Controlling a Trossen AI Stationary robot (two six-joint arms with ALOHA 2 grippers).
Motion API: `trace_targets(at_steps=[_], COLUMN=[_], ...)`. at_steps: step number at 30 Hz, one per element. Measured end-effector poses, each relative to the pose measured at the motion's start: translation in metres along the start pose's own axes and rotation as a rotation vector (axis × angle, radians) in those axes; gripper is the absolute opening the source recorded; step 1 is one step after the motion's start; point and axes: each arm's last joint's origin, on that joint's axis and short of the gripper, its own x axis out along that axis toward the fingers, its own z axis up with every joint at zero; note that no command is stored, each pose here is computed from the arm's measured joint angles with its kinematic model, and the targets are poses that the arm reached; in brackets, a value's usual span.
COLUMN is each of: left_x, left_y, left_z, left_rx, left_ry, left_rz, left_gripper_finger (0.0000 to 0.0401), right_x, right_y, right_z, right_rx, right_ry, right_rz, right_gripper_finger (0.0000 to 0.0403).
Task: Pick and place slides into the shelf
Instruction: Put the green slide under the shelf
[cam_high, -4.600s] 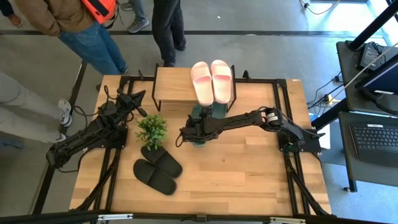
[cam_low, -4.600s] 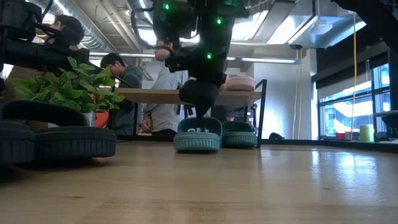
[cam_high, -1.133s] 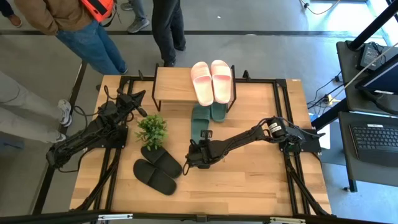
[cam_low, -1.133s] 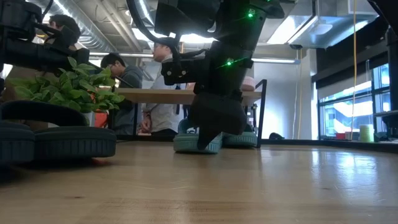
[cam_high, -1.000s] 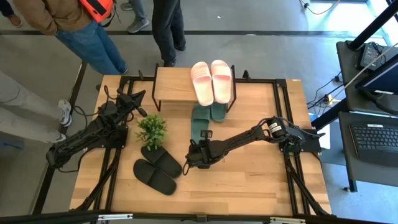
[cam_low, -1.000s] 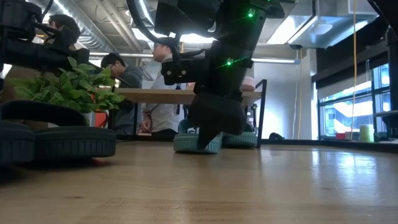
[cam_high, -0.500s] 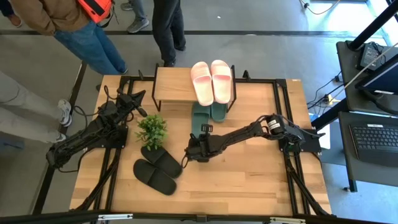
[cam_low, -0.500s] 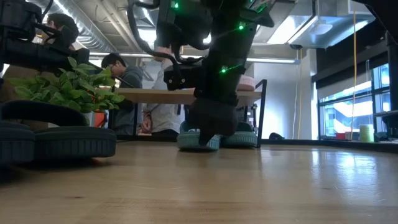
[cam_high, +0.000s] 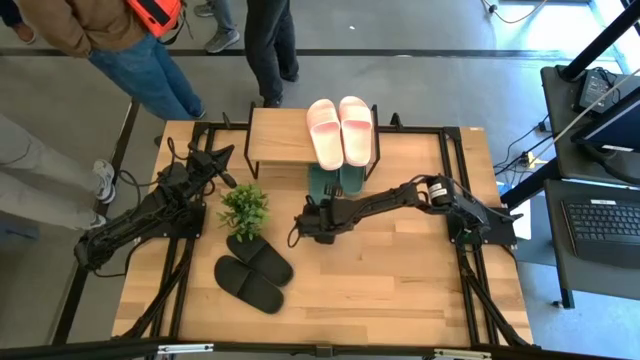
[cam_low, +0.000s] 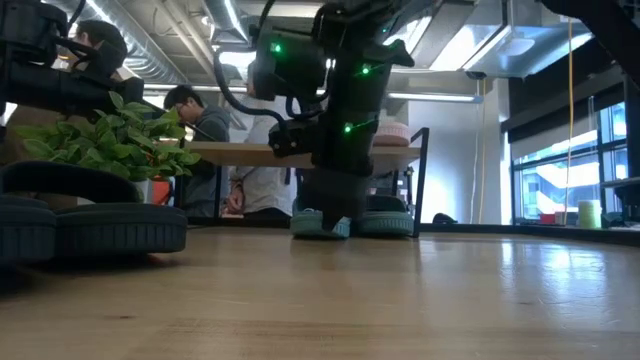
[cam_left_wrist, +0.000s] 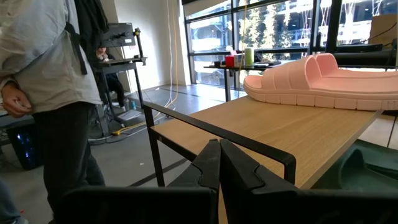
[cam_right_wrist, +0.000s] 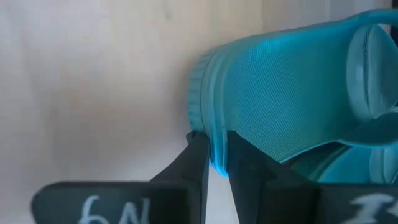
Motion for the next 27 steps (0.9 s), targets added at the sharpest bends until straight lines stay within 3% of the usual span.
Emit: trace_targets(at_steps=[11,27], left_x=[0.0,0.0], left_y=[0.0,0.0], left_z=[0.0,0.0], left_rx=[0.0,0.0], left_ry=[0.0,0.0], left_rz=[0.0,0.0], left_gripper_finger=[0.0,0.0], right_x=[0.01,0.01], right_y=[-0.018,-0.018], right_z=[-0.004,-0.005], right_rx=[0.114,0.311], right_ry=[0.077,0.083], right_rz=[-0.028,-0.04], right_gripper_finger=[0.005,0.0041])
